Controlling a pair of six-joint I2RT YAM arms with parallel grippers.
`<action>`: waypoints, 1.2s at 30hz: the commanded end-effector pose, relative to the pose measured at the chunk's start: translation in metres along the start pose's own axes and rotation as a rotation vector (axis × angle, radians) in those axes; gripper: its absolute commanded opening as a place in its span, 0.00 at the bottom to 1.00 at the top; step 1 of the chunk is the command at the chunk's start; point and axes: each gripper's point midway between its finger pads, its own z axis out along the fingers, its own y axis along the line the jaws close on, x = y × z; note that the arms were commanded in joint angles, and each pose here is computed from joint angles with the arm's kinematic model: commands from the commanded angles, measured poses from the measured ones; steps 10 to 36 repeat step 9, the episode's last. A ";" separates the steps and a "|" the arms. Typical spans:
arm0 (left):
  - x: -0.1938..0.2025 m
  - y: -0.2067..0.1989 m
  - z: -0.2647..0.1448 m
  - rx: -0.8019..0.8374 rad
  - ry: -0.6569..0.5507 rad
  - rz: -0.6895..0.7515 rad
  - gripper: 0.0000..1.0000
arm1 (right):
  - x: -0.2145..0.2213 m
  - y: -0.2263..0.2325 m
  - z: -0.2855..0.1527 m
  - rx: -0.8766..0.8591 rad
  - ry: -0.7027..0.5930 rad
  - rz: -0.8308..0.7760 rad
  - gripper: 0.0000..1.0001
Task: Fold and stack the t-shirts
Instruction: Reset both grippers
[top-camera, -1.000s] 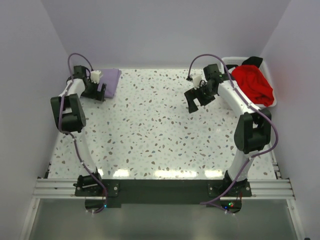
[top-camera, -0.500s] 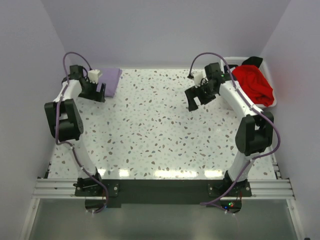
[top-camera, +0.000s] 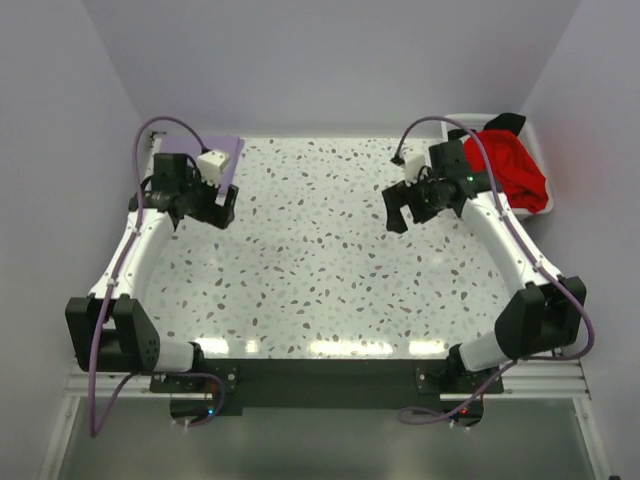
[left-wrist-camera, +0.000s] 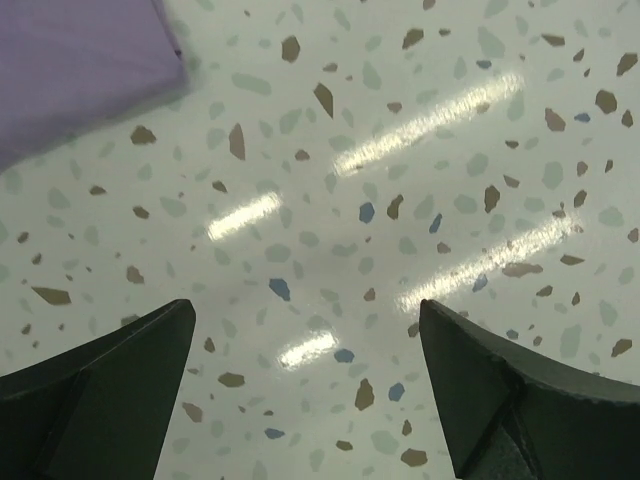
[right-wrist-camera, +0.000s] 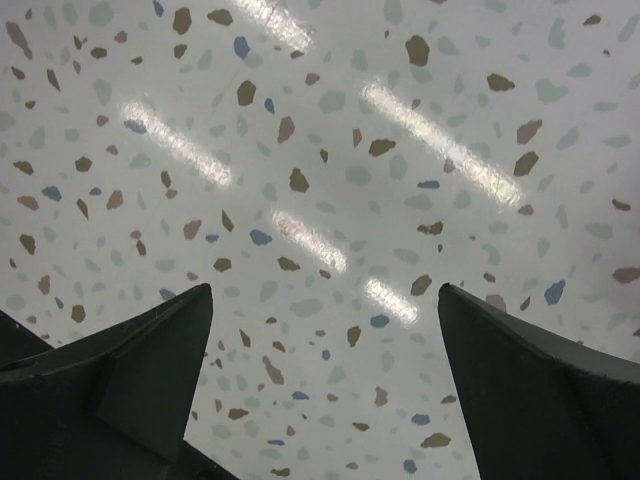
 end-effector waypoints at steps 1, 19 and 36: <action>0.022 -0.011 -0.005 -0.016 0.008 -0.039 1.00 | 0.017 0.003 -0.023 0.055 -0.042 -0.003 0.99; 0.055 -0.022 -0.029 -0.064 0.010 -0.033 1.00 | 0.079 0.018 -0.044 0.086 -0.048 -0.023 0.99; 0.055 -0.022 -0.029 -0.064 0.010 -0.033 1.00 | 0.079 0.018 -0.044 0.086 -0.048 -0.023 0.99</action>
